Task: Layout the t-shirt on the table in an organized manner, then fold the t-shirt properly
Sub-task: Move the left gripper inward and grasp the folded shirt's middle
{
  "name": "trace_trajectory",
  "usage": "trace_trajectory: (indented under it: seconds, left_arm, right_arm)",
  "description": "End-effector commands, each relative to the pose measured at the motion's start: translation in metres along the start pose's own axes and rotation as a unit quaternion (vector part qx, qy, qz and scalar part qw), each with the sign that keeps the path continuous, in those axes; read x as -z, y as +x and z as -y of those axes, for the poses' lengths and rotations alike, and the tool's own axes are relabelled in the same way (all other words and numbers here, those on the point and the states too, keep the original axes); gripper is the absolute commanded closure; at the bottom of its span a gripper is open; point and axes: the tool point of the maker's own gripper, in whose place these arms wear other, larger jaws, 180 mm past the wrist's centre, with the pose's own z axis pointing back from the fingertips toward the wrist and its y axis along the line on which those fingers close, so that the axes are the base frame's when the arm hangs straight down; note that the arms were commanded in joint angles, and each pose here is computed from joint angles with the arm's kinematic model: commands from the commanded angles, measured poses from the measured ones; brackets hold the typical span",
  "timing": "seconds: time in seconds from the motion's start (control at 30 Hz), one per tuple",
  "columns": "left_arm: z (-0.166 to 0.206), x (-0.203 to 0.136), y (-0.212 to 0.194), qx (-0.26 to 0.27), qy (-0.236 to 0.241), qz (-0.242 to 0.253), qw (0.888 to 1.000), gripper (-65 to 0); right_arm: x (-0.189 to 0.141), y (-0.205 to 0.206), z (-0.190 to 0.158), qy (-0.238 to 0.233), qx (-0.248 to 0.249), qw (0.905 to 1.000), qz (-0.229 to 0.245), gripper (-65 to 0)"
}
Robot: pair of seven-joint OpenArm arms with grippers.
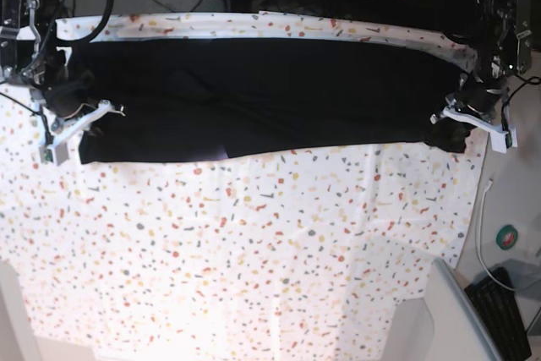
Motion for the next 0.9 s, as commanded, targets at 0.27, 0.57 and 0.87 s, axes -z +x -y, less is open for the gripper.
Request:
trace_trajectory:
  seconds: [0.27, 0.57, 0.87]
  left_arm:
    - [0.130, -0.019, -0.044, 0.003, -0.107, -0.032, 0.994, 0.0]
    - [0.238, -0.008, -0.082, -0.008, -0.188, -0.079, 0.979, 0.0]
    - [0.293, -0.007, -0.104, 0.064, -0.205, -0.076, 0.974, 0.0]
  right_arm:
    - [-0.003, 0.016, 0.000, 0.002, -0.007, 0.9997, 0.024, 0.0]
    - [-0.003, 0.015, 0.002, 0.001, -0.006, 0.9997, 0.022, 0.0]
    - [-0.003, 0.015, 0.002, 0.000, -0.007, 0.9997, 0.022, 0.0]
